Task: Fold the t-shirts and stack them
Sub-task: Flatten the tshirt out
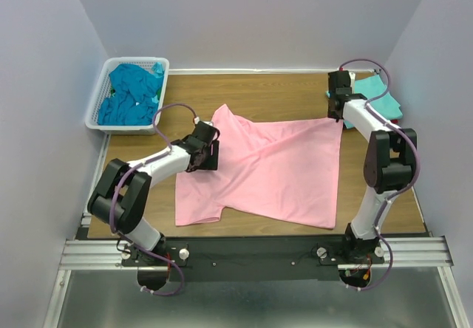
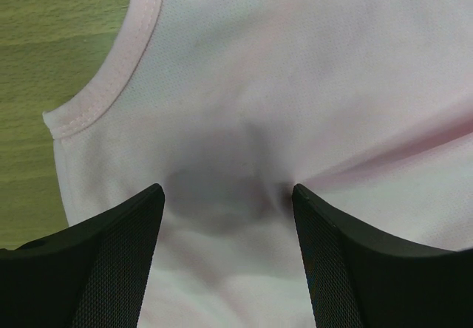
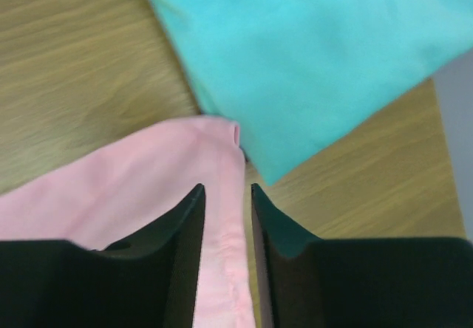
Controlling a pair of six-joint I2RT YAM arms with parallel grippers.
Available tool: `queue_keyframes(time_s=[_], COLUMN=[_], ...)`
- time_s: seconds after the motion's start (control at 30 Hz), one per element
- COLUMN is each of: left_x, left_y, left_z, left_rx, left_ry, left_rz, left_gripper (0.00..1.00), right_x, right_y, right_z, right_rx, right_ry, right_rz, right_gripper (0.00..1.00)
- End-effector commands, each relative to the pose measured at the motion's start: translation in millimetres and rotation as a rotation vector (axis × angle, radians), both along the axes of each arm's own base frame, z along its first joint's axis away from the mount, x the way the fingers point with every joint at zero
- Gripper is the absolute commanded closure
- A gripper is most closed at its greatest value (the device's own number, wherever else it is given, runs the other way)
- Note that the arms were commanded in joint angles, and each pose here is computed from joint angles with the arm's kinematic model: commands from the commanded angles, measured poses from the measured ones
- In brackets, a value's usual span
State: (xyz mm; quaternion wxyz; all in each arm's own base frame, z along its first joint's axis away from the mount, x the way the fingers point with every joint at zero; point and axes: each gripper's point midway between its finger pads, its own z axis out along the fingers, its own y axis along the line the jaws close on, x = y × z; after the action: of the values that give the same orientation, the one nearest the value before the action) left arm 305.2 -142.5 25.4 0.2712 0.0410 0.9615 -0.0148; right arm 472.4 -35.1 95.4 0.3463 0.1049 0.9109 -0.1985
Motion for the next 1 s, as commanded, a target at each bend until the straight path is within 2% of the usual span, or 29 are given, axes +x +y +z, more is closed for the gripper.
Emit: queue_keyframes(time_s=[0.0, 0.17, 0.2, 0.33, 0.37, 0.43, 0.6, 0.83, 0.93, 0.97], left_x=[17, 69, 89, 133, 142, 166, 219, 242, 245, 247], left_y=[-9, -21, -24, -41, -42, -52, -68, -65, -61, -59], left_z=[45, 100, 109, 112, 111, 104, 82, 59, 49, 48], left_rx=[-0.073, -0.149, -0.161, -0.176, -0.173, -0.18, -0.193, -0.163, -0.148, -0.147], left_ry=[-0.111, -0.284, -0.31, -0.32, -0.316, -0.308, -0.3, -0.284, -0.274, -0.274], left_rz=[0.017, 0.018, 0.021, -0.004, -0.002, -0.014, -0.024, 0.004, 0.014, 0.015], left_gripper=[0.22, 0.19, 0.18, 0.17, 0.17, 0.17, 0.18, 0.25, 0.3, 0.35], right_x=[-1, -13, -20, -43, -48, -57, -92, -105, -113, -115], right_y=[51, 126, 139, 164, 169, 177, 186, 183, 181, 180], right_z=[20, 29, 26, 16, 12, 6, -26, -44, -55, -57], right_rx=[0.243, 0.549, 0.579, 0.693, 0.72, 0.766, 0.827, 0.837, 0.836, 0.834], right_ry=[-0.048, -0.041, -0.038, -0.039, -0.034, -0.027, 0.05, 0.08, 0.104, 0.109], right_rz=[0.175, 0.414, 0.448, 0.492, 0.499, 0.509, 0.499, 0.465, 0.441, 0.432], right_gripper=[0.58, 0.49, 0.46, 0.36, 0.29, 0.23, 0.22, 0.22, 0.22, 0.23])
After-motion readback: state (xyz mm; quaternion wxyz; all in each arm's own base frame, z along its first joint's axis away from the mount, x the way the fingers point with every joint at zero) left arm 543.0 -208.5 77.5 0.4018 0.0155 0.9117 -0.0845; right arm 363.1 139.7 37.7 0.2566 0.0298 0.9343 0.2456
